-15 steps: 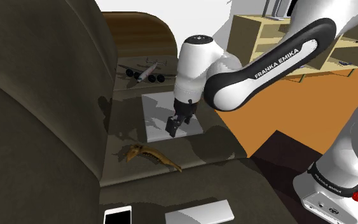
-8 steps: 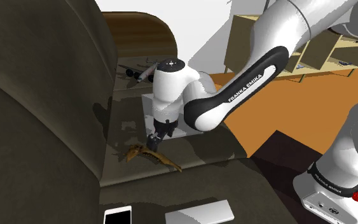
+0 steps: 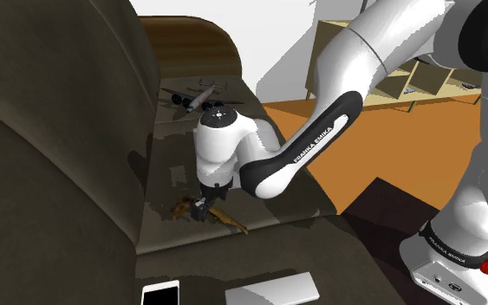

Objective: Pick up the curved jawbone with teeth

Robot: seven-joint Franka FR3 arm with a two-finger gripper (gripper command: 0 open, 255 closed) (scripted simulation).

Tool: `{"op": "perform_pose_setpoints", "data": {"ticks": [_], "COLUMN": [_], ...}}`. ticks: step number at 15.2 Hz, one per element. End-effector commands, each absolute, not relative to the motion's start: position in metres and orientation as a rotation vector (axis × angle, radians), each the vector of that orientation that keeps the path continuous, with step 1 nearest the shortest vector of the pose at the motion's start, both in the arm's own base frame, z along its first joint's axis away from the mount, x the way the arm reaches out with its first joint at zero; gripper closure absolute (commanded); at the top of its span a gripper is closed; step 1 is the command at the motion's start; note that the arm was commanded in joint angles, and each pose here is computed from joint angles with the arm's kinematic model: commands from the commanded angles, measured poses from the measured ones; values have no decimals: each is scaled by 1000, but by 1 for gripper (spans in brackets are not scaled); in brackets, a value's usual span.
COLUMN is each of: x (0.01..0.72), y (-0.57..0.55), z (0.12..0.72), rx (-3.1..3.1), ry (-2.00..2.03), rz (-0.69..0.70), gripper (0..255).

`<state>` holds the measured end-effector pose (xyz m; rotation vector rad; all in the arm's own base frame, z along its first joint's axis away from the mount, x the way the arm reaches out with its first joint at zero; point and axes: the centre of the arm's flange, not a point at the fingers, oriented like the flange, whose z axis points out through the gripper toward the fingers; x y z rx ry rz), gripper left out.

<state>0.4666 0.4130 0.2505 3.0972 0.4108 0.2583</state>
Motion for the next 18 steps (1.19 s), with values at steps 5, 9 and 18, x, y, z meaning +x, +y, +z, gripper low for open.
{"op": "perform_pose_setpoints", "data": {"ticks": [5,9,18], "x": [465,465,465], "y": [412,413,413], "z": [238,238,264], "rx": [3097,3097,3097], "ry": [411,411,411], "rz": [259,258,259], "gripper": [255,255,255]}}
